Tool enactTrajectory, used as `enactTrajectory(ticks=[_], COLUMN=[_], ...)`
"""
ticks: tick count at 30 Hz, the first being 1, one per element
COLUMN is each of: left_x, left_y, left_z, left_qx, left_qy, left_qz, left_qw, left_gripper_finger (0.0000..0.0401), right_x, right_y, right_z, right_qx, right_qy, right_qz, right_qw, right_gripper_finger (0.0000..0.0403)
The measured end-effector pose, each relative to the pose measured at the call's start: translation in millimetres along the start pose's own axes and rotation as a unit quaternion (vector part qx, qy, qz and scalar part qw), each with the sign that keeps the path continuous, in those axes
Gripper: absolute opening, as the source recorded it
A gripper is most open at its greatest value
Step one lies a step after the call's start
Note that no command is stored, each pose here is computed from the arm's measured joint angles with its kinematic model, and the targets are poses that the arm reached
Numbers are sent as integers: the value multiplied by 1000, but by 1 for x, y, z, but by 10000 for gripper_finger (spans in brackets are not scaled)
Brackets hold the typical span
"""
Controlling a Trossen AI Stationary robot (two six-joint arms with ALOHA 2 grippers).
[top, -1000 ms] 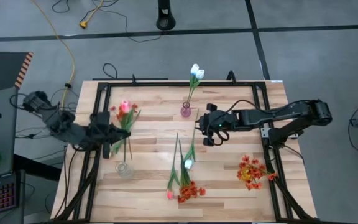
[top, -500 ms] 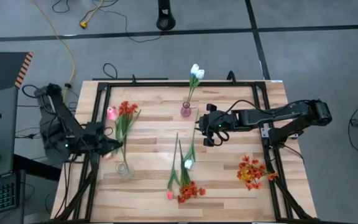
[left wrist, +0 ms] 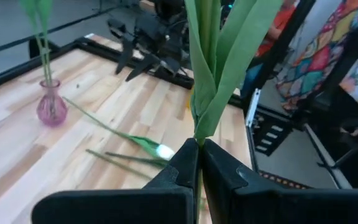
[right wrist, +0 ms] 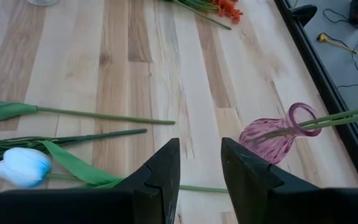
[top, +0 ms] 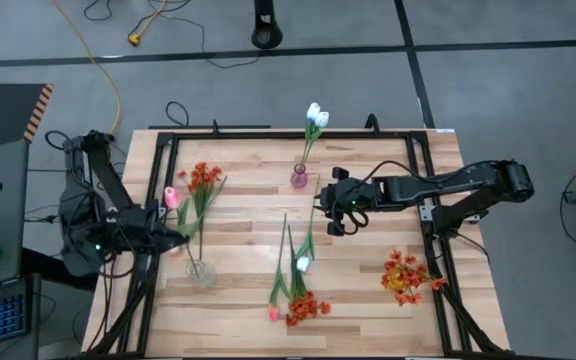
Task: Sort flowers into vase by color
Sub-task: Put the middle pink flower into the transparent vase
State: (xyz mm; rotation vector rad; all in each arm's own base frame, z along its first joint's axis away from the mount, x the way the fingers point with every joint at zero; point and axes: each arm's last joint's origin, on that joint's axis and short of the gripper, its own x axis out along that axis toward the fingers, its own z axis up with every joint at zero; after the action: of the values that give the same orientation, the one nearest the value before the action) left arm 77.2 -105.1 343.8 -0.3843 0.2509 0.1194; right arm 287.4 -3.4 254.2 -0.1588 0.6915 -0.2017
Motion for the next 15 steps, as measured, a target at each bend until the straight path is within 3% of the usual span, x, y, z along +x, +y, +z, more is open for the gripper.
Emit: enactTrajectory(ticks=[7,15], left_x=[2,10], left_y=[5,-6], left_z=[-11,-24], left_qx=[30,76], left_qy=[19,33], left_qz=[28,45], left_qw=[999,995], left_gripper_finger=[0,0], right_x=[0,0], right_y=[0,0], right_z=[0,0], right_qx=[2,2], right_qy=[-1,-1], right_qz=[5,6], right_qw=[1000,1000], right_gripper_finger=[143,143])
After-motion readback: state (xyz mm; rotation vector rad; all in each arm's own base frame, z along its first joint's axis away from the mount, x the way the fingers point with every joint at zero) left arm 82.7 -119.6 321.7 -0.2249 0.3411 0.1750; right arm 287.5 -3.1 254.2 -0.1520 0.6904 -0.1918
